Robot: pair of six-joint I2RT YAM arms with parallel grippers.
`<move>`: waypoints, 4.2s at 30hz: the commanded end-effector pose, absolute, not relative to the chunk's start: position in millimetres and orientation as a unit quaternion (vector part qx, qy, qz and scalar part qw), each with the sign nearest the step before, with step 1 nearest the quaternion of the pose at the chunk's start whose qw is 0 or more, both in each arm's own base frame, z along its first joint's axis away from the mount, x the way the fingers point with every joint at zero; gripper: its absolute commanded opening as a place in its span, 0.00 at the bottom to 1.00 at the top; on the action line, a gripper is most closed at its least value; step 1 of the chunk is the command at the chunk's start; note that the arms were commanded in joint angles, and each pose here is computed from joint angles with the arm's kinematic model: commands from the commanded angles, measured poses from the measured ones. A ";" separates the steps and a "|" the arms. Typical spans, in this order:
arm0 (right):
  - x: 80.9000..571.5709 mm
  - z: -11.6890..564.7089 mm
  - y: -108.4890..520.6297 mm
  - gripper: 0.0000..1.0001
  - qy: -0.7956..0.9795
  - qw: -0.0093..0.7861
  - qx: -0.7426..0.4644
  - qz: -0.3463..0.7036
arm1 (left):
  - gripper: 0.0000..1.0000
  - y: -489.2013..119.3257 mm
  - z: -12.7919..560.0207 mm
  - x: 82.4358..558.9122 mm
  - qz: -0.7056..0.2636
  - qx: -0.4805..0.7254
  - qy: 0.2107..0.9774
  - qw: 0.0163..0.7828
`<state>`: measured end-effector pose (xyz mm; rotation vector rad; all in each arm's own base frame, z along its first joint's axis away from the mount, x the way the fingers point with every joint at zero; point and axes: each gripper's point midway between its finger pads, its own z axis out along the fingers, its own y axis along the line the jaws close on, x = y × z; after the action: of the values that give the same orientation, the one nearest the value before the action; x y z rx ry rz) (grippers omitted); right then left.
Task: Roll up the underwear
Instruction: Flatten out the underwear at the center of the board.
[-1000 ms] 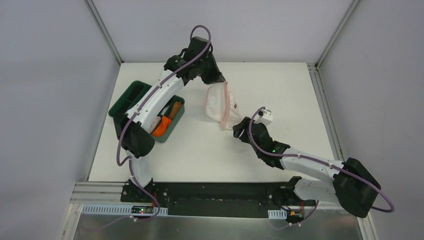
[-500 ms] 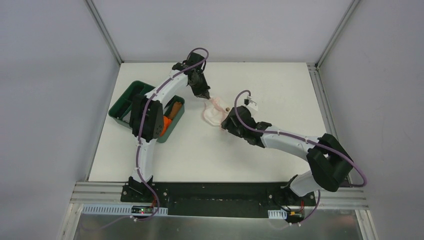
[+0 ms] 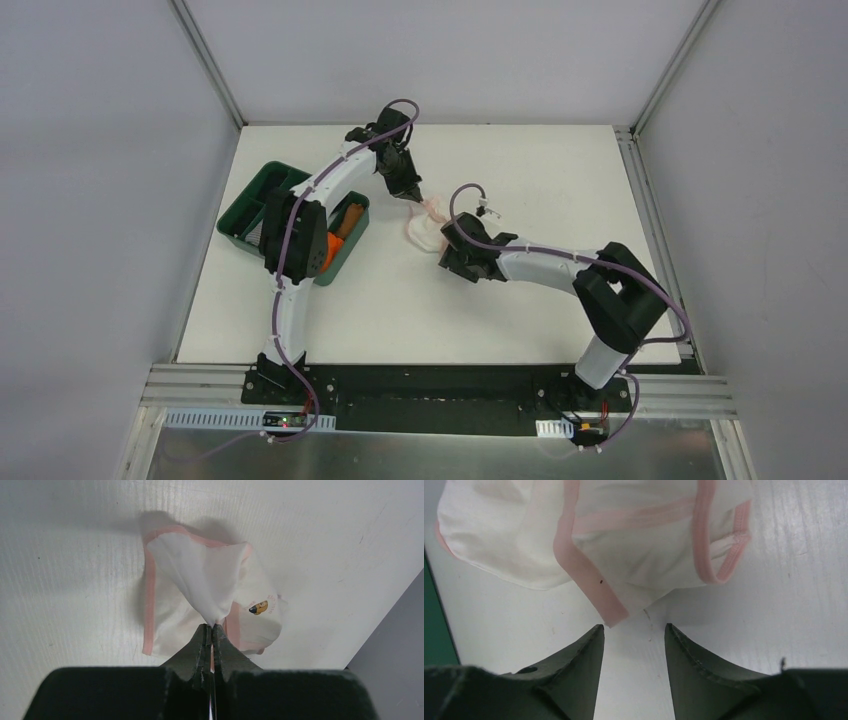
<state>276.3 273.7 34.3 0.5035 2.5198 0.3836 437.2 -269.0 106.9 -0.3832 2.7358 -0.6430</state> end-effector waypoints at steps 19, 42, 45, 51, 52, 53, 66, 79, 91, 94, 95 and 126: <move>309.6 69.4 228.9 0.00 0.908 0.325 0.227 0.138 | 0.00 -268.1 150.6 422.9 -0.252 -0.097 0.946 0.179; 307.5 232.8 130.1 0.00 0.851 0.470 0.161 0.170 | 0.00 -281.4 266.9 369.0 -0.325 -0.018 0.919 0.224; 340.2 264.9 114.2 0.00 0.835 0.497 0.168 0.167 | 0.00 -292.4 301.1 405.7 -0.339 -0.005 0.904 0.262; 352.3 293.4 106.0 0.00 0.827 0.511 0.161 0.173 | 0.00 -291.4 324.7 424.6 -0.360 0.000 0.889 0.283; 347.9 287.8 106.6 0.00 0.829 0.505 0.162 0.177 | 0.00 -289.7 318.5 419.3 -0.356 0.003 0.893 0.274; 341.6 277.4 106.8 0.00 0.834 0.495 0.164 0.180 | 0.00 -287.4 307.0 412.6 -0.350 0.005 0.900 0.259; 201.4 120.3 114.3 0.55 0.902 0.280 0.247 0.216 | 0.46 -243.3 124.0 248.4 -0.232 -0.032 0.972 0.028; 259.9 104.4 148.5 0.11 0.915 0.237 0.236 0.225 | 0.40 -290.1 122.7 283.3 -0.228 -0.037 0.972 0.041; 216.6 24.5 125.4 0.00 0.946 0.108 0.283 0.118 | 0.25 -264.2 25.0 265.2 -0.133 -0.032 0.990 -0.022; 187.9 22.5 119.2 0.00 0.942 0.093 0.300 0.114 | 0.24 -261.7 29.3 259.7 -0.134 -0.020 0.990 -0.029; 179.4 22.8 117.3 0.00 0.940 0.092 0.308 0.116 | 0.25 -262.3 34.8 258.1 -0.138 -0.015 0.990 -0.029; 182.9 63.8 107.0 0.20 0.900 0.212 0.336 0.177 | 0.90 -138.9 157.8 351.3 -0.039 -0.074 0.980 0.182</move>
<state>179.0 103.9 57.2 0.9226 2.5298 0.4591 307.0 -146.4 151.9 -0.1694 2.8520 -0.1107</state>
